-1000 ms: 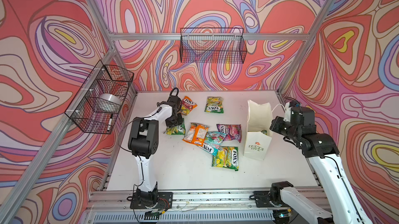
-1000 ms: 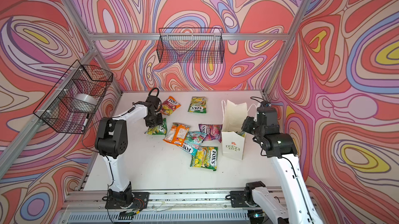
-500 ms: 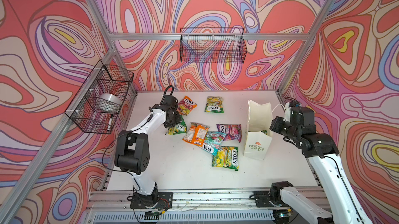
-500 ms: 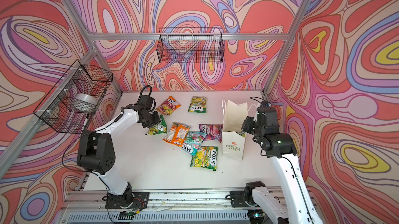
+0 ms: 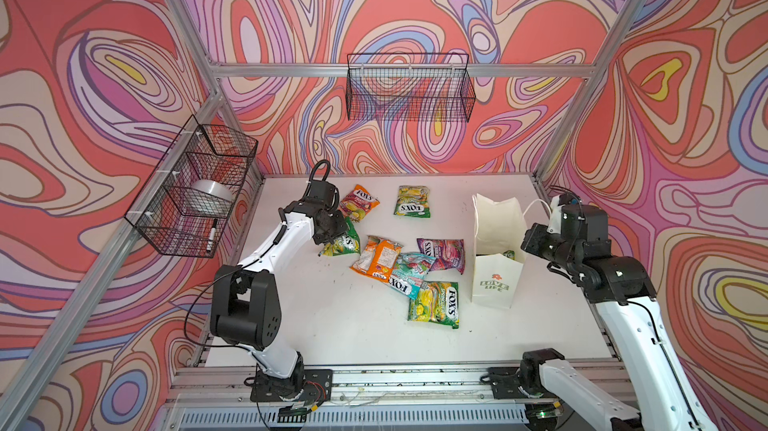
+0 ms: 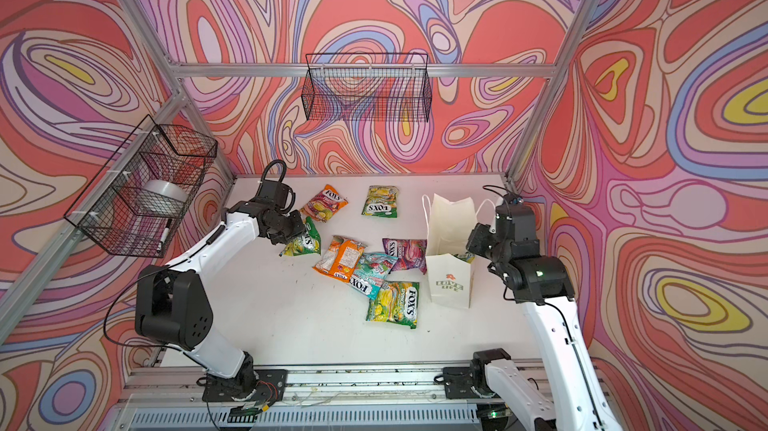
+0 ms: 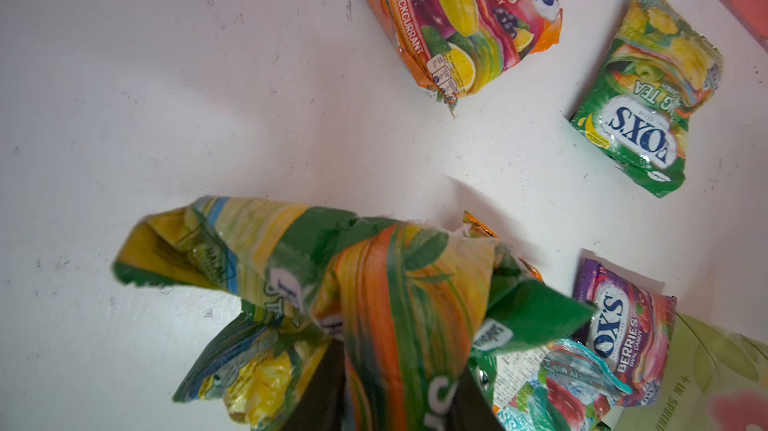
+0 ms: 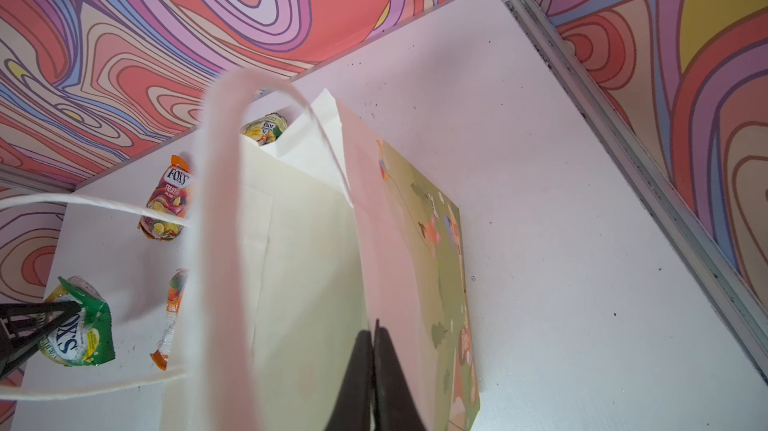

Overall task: Place the snacks into the paper bag
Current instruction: 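Grasp the yellow-green Spring Tea packet with the left gripper, then lift the yellow-green packet with the left gripper toward the bag, then lower the packet into the bag and open the left gripper, then withdraw the left gripper from the bag toward the orange Fox's Fruits packet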

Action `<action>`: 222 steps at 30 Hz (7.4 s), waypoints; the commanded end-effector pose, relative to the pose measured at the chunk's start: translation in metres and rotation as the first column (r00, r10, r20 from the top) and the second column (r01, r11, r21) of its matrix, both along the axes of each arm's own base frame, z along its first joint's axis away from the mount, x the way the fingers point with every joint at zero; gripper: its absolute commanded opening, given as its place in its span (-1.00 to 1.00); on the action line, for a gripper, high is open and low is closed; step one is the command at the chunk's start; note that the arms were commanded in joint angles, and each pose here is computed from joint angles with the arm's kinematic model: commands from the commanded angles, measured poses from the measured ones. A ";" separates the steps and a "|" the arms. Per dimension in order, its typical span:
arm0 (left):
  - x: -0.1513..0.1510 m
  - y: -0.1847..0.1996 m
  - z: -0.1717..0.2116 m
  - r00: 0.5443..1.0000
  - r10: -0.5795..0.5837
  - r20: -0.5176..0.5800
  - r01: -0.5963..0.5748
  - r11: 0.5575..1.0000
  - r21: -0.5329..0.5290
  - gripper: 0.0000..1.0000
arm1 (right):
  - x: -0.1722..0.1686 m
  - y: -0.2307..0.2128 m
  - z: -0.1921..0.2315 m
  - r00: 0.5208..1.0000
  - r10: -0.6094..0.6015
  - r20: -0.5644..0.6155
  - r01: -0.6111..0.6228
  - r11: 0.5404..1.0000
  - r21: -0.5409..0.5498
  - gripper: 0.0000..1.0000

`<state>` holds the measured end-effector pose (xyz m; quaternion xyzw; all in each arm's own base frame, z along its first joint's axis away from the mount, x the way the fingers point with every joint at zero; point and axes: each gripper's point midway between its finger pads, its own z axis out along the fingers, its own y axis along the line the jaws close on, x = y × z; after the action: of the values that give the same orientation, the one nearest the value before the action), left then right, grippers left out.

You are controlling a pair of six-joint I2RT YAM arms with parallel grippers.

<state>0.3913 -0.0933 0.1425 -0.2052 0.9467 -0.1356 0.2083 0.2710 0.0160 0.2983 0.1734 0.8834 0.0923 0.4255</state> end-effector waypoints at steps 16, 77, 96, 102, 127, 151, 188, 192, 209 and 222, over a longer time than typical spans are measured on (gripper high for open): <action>-0.042 -0.027 0.118 0.968 -0.152 0.202 0.161 0.987 -0.027 -0.42 | 0.001 -0.009 0.008 1.000 -0.018 0.014 0.019 0.998 -0.057 -1.00; -0.137 -0.415 0.359 0.432 -0.408 0.804 0.877 0.397 -0.270 -0.40 | -0.004 0.006 0.002 1.000 0.009 0.008 -0.009 0.998 0.055 -1.00; -0.098 -0.426 0.326 0.618 -0.347 0.706 0.786 0.278 -0.552 -0.39 | -0.007 0.005 0.002 1.000 0.006 0.011 -0.007 0.999 0.048 -1.00; -0.082 -0.418 0.280 0.692 -0.391 0.607 0.721 0.340 -0.604 -0.42 | -0.008 0.001 0.005 1.000 -0.004 0.015 0.003 1.000 0.025 -1.00; -0.101 -0.410 0.219 0.689 -0.580 0.435 0.700 0.376 -0.607 0.52 | -0.006 0.001 0.005 1.000 -0.007 0.016 0.007 1.000 0.027 -1.00; -0.138 -0.339 0.332 0.340 -0.598 0.726 0.917 0.384 -0.113 0.89 | -0.008 -0.027 -0.002 0.985 -0.159 -0.059 0.156 0.986 -0.056 -0.17; -0.115 -0.222 0.178 0.552 -0.705 0.446 0.712 0.677 0.189 0.99 | -0.038 -0.052 -0.034 0.913 -0.323 -0.250 0.289 0.943 -0.163 -0.04; -0.114 -0.212 0.166 0.573 -0.713 0.405 0.699 0.683 0.213 0.99 | -0.032 -0.051 -0.036 0.915 -0.315 -0.252 0.280 0.946 -0.163 -0.61; -0.121 -0.127 0.013 0.848 -0.506 -0.157 0.528 0.830 0.177 0.99 | -0.017 -0.036 -0.041 0.949 -0.232 -0.212 0.215 0.972 -0.100 -1.00; 0.069 -0.055 -0.041 0.990 -0.104 -0.092 0.127 0.947 0.294 0.99 | -0.019 -0.022 -0.035 0.973 -0.160 -0.168 0.158 0.987 -0.026 -1.00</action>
<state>0.4255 -0.1597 0.1056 -0.0977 0.9816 -0.0142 0.1634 0.2550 -0.0110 0.2655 0.2575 0.8958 0.0236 0.3615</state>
